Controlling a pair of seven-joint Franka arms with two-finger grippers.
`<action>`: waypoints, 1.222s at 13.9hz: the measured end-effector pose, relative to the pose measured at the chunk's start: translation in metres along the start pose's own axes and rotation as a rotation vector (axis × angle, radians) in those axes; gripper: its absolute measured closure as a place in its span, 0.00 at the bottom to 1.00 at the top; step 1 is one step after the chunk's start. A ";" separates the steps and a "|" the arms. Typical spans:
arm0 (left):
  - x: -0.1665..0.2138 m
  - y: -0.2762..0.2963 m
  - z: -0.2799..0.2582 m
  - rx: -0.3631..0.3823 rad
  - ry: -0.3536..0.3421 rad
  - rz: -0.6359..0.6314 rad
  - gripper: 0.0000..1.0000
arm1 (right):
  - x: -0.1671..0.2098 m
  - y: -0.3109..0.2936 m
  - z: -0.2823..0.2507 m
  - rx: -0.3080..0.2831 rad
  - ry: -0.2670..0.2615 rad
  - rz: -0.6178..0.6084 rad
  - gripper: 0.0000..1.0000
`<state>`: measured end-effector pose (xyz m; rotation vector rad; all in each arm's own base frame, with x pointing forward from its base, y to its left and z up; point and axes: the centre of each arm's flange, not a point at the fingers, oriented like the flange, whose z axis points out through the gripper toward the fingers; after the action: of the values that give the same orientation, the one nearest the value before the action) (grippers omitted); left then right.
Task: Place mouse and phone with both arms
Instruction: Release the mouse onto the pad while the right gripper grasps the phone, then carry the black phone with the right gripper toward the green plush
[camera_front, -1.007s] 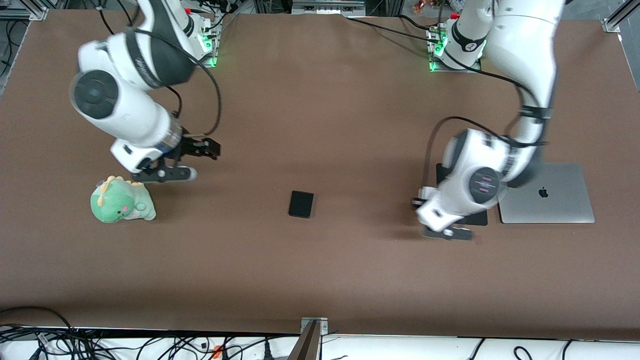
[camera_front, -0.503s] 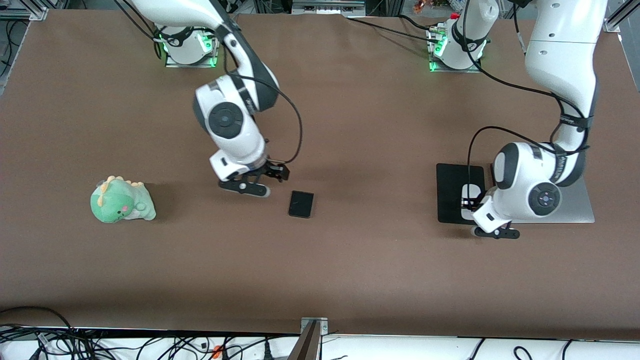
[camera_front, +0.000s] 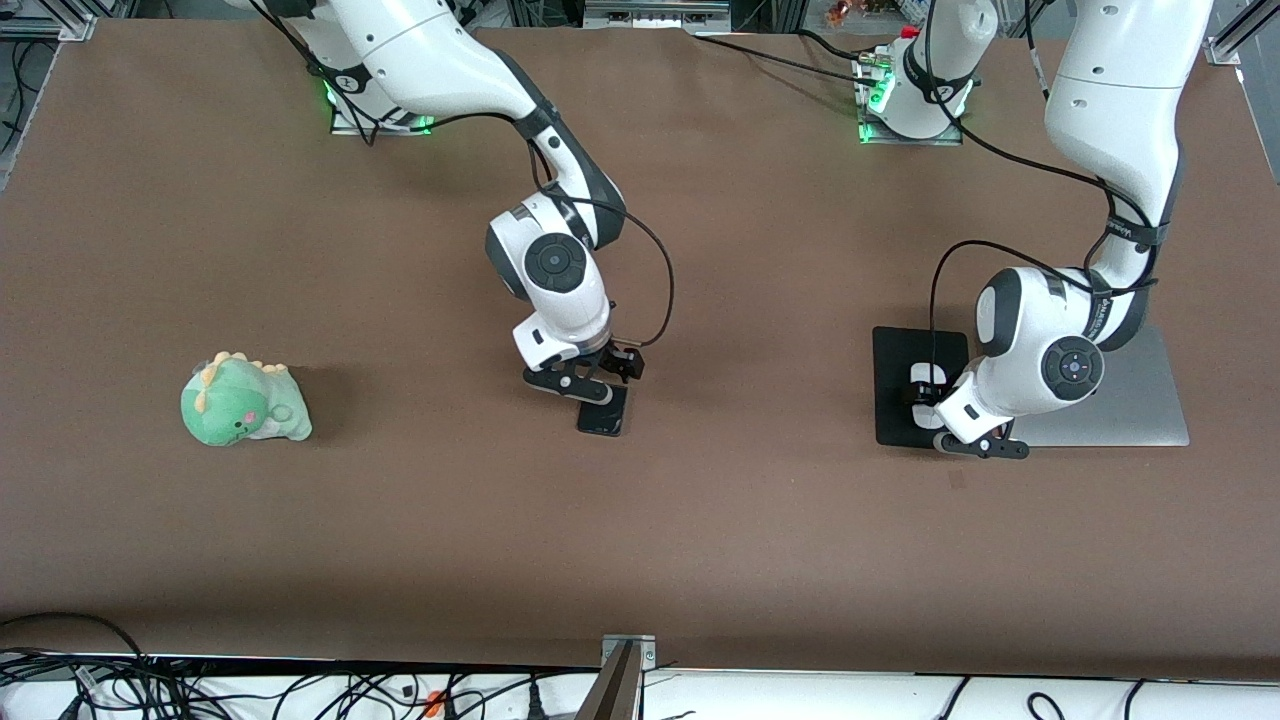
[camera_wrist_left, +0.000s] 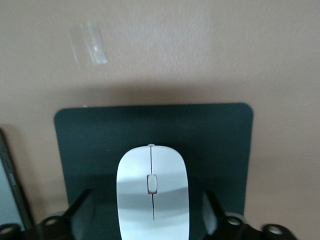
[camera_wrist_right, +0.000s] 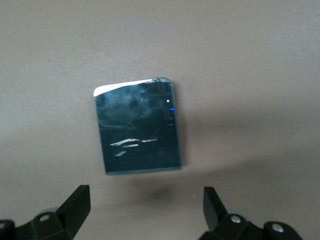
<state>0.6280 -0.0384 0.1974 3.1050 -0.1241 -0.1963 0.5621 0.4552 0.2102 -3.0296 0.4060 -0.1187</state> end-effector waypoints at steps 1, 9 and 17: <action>0.003 0.001 -0.014 -0.001 0.021 0.002 0.00 | 0.003 -0.003 0.005 0.006 0.009 0.000 0.00; 0.014 0.017 -0.246 0.048 -0.014 0.064 0.00 | 0.017 0.003 0.033 0.025 0.059 -0.116 0.00; -0.049 0.035 -0.367 0.068 -0.040 0.114 0.00 | 0.020 0.000 0.037 0.044 0.083 -0.125 0.19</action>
<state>0.6231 -0.0613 0.5686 3.1499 -0.3138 -0.2561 0.5845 0.4528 0.1748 -3.0133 0.2160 -0.2588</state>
